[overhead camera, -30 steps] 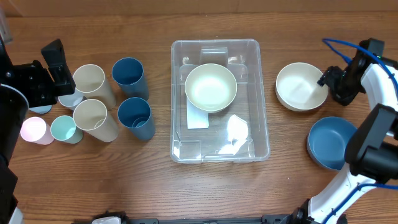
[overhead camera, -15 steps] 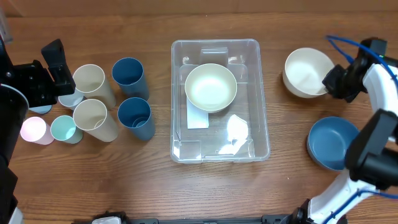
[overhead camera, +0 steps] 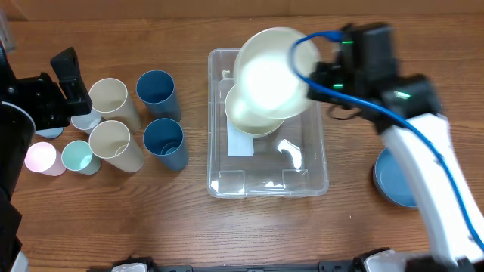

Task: Pack container
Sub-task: 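Grasp the second cream bowl and stack it into the first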

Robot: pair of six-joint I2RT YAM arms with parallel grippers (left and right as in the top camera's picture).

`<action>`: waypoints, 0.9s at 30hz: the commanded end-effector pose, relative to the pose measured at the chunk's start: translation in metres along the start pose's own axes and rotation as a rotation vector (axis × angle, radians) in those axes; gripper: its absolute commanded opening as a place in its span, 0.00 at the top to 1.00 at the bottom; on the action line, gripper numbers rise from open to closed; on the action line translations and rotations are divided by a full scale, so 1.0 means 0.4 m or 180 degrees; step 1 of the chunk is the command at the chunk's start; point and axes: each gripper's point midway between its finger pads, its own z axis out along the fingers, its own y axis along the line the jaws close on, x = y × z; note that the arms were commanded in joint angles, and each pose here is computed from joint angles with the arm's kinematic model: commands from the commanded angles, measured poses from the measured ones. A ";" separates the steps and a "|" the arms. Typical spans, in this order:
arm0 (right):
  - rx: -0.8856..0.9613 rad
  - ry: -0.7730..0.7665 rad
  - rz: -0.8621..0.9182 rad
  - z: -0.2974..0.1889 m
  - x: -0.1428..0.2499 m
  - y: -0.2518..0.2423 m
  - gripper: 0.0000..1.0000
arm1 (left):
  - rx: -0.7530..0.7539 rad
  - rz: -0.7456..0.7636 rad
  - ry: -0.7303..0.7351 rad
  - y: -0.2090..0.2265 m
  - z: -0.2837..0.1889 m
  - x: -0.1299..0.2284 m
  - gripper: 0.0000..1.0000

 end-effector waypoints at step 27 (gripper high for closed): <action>0.0522 0.1404 0.0164 0.280 0.263 -0.067 0.70 | -0.0034 0.0084 -0.0024 0.004 0.000 -0.006 0.00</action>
